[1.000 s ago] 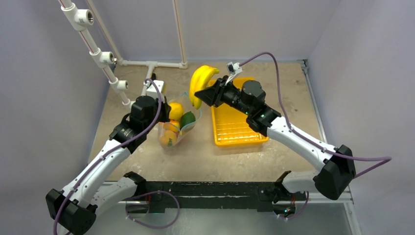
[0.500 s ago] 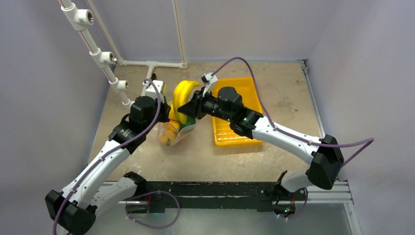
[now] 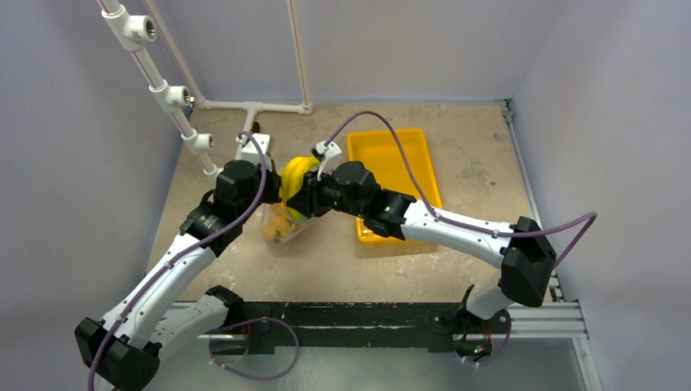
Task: Place the food in the zip-top bag and seal the zipper
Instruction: Place the fake fruit in the zipper food storage bag.
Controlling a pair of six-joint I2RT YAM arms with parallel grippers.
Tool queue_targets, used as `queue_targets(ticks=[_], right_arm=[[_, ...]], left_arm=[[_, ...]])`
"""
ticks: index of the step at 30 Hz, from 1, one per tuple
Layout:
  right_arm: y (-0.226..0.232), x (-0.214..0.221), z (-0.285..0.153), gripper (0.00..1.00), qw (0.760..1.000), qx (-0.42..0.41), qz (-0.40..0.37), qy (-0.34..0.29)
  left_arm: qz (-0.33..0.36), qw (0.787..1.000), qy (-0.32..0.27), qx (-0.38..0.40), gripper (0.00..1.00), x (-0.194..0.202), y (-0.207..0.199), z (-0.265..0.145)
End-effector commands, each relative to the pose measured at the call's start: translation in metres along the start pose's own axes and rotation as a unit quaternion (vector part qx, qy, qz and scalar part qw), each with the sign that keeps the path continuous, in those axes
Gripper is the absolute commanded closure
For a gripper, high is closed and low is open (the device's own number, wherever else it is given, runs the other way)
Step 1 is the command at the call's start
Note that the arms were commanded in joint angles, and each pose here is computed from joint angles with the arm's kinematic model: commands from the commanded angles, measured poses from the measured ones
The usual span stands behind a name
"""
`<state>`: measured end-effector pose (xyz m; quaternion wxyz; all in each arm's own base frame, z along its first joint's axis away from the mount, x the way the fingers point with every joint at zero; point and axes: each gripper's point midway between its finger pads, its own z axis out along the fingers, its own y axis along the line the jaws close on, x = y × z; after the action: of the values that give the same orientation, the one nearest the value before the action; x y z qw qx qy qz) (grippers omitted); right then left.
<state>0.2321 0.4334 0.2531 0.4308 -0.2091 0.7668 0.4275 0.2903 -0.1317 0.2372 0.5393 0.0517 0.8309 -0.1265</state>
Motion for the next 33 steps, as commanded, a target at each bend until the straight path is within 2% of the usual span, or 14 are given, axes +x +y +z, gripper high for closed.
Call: queue_targets(ticks=[1,21,24,26,29,33], right_arm=[[0.015,-0.019,0.000,1.00,1.000,-0.002,-0.009,-0.021],[0.007,0.053,0.026,1.00,0.994,-0.002,-0.014,0.109],[0.008,0.047,0.027,0.85,0.995,0.002,-0.015,0.101],[0.008,0.039,0.026,0.67,0.996,0.009,-0.013,0.091],[0.008,0.028,0.023,0.50,0.997,0.023,-0.009,0.077],[0.007,0.013,0.018,0.35,0.997,0.040,-0.001,0.059]], left_arm=[[-0.003,1.000,-0.029,0.012,1.00,-0.016,-0.005,-0.004],[-0.003,0.999,-0.029,0.012,1.00,-0.017,-0.005,-0.004],[-0.003,1.000,-0.029,0.010,1.00,-0.016,-0.004,-0.005],[-0.003,1.000,-0.029,0.010,1.00,-0.017,-0.004,-0.005],[-0.003,1.000,-0.029,0.011,1.00,-0.016,-0.004,-0.005],[-0.002,1.000,-0.029,0.012,1.00,-0.016,-0.005,-0.004]])
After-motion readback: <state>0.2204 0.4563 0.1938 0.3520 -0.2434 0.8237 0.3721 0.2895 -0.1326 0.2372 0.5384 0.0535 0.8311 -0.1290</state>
